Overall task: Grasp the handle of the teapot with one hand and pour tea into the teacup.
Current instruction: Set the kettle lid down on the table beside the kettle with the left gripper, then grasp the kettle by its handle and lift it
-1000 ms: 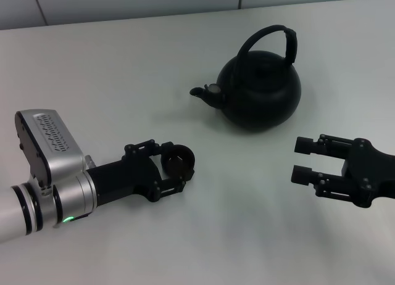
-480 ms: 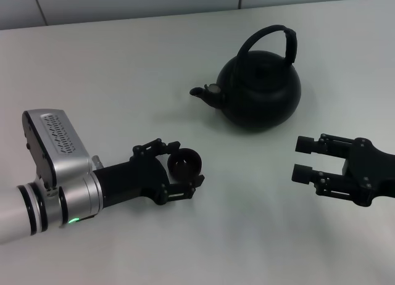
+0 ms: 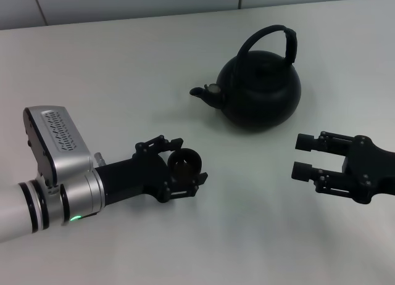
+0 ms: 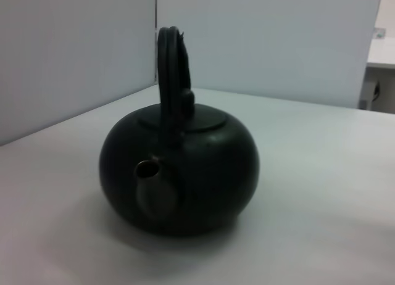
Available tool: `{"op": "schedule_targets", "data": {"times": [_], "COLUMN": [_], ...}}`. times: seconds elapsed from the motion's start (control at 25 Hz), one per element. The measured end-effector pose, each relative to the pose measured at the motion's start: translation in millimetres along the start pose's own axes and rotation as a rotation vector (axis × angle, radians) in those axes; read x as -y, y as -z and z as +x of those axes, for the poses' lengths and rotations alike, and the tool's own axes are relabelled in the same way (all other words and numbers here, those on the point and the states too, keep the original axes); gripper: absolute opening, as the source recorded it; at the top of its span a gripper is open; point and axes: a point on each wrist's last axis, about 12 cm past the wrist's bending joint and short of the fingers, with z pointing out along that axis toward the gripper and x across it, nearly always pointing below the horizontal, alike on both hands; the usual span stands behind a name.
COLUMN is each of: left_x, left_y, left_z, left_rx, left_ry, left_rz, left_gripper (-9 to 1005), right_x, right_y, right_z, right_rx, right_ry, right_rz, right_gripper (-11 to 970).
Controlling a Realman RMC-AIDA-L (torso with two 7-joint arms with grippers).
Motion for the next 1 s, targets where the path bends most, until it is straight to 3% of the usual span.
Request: {"op": "schedule_targets", "data": {"times": [0.64, 1.0], "left_x": [7.5, 9.3], "left_y": [7, 27], "left_z": [-4, -13], "left_rx": [0.057, 0.17], "left_ry": [0.026, 0.014], "left_rz": [0.062, 0.077], "left_gripper": [869, 870], "right_x": [0.3, -0.3], "right_y": [0, 0], "right_z": [0, 1], "right_rx": [-0.001, -0.002], "right_ry": [-0.002, -0.005], "right_rz": [0.0, 0.002], "right_gripper": [668, 668]}}
